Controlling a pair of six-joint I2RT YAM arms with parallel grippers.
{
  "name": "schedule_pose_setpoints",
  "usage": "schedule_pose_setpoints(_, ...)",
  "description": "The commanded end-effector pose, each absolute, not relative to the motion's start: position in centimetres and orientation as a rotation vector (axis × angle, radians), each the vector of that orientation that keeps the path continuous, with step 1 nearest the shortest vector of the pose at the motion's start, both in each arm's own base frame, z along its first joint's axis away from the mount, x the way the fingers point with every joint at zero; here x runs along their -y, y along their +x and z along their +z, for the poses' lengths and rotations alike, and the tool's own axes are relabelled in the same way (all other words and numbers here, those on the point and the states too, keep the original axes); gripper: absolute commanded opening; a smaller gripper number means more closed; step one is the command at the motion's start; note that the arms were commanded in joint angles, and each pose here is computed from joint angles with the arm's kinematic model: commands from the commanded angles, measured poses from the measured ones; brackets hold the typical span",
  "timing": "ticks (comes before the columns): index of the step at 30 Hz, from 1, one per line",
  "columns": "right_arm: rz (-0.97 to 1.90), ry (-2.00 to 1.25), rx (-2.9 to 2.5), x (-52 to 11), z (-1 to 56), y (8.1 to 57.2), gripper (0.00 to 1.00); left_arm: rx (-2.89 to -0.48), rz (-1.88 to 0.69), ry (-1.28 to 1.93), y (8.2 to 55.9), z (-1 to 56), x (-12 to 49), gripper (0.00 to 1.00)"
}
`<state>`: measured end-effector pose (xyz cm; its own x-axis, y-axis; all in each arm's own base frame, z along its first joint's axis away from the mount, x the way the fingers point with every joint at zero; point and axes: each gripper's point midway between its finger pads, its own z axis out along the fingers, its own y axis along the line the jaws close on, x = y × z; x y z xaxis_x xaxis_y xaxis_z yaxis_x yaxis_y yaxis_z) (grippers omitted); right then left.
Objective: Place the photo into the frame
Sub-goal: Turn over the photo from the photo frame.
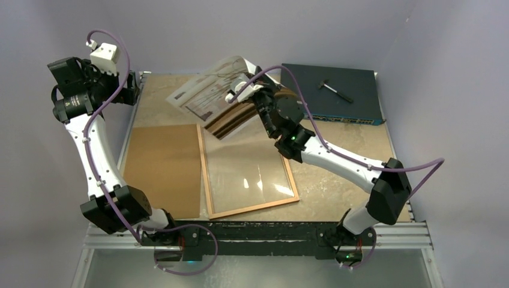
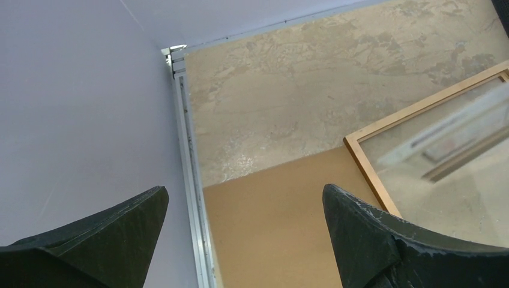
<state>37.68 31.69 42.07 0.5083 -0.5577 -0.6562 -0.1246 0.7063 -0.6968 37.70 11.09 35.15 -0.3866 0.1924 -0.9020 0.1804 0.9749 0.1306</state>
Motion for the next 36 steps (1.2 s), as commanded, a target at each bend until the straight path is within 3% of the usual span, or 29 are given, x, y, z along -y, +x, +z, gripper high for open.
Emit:
schedule_pose_setpoints(1,-0.381,-0.587,-0.987,-27.9,47.9,36.0,0.0,-1.929,-0.007,0.284,37.4,36.8,-10.1,1.0)
schedule_pose_setpoints(5,-0.396,-0.654,-0.973,-29.2,46.9,34.0,0.0,-1.932,-0.015,0.28,37.4,36.6,-10.1,1.0)
schedule_pose_setpoints(9,-0.347,-0.849,-1.007,-32.8,42.1,30.8,0.0,-1.945,-0.011,0.282,37.3,36.1,-10.2,1.0)
schedule_pose_setpoints(23,0.022,-1.749,-1.556,-43.7,11.1,11.7,0.0,-1.961,-0.03,0.298,37.0,35.2,-9.8,1.0)
schedule_pose_setpoints(28,0.154,-1.824,-1.676,-45.3,8.1,8.3,0.0,-1.961,-0.017,0.309,36.8,35.2,-9.8,1.0)
schedule_pose_setpoints(36,0.209,-1.632,-1.951,-47.9,6.5,7.3,0.0,-1.966,-0.011,0.326,36.6,35.1,-9.8,1.0)
